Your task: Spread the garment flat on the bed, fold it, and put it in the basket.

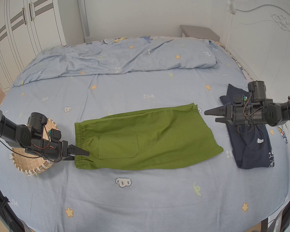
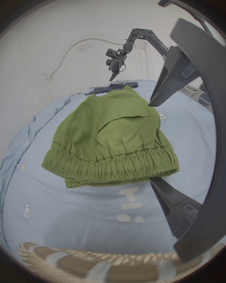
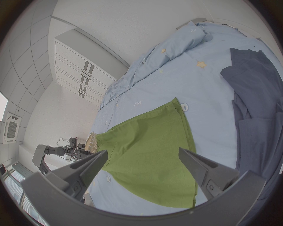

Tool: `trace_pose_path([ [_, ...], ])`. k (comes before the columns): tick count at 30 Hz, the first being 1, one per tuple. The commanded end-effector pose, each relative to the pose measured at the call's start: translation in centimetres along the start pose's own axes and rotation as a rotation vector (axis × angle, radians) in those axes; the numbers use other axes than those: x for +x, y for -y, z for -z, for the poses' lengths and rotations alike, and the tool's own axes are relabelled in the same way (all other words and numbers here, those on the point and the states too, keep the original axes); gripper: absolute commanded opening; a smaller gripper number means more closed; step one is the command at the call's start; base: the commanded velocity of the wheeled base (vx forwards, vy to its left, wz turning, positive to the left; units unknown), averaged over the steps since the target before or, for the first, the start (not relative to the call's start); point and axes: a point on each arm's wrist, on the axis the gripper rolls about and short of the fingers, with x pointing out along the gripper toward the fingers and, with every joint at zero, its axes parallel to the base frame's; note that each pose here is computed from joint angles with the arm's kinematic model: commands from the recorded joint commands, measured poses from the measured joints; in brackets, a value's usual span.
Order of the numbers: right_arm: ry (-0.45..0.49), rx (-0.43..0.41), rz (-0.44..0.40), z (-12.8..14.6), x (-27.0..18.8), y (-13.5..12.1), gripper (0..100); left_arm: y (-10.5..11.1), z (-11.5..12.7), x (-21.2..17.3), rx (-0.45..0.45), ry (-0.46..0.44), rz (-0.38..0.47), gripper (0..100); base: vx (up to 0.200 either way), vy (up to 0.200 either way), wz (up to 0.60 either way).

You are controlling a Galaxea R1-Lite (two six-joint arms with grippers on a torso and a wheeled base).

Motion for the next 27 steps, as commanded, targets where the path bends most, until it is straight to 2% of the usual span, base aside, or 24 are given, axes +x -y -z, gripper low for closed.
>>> trace_pose_path([
  [1, 0.001, 0.000, -0.001, 0.0, 0.0, -0.1, 100, -0.1, -0.1, 0.1, 0.009, 0.014, 0.002, 100, 0.000, 0.000, 0.00],
  [12, -0.007, 0.002, -0.002, 0.2, 0.2, 0.0, 100, -0.8, -0.7, 0.3, -0.010, 0.064, -0.005, 100, 0.000, 0.000, 0.00],
  [13, -0.007, 0.002, -0.002, 0.2, 0.2, 0.0, 100, -1.6, -0.9, 1.0, -0.015, 0.072, -0.016, 100, 0.000, 0.000, 0.00],
  [16, -0.007, 0.002, -0.002, 0.2, 0.2, 0.0, 100, -2.0, -0.9, 1.5, -0.017, 0.075, -0.033, 100, 0.000, 0.000, 0.00],
  [21, -0.008, -0.001, -0.003, 0.2, 0.2, 0.0, 100, -2.2, -1.0, 2.2, -0.009, 0.077, -0.027, 100, 0.000, 0.000, 0.00],
  [27, -0.007, -0.003, -0.003, 0.2, 0.2, 0.0, 100, -2.3, -1.3, 2.5, -0.049, 0.093, -0.019, 100, 0.000, 0.000, 0.00],
])
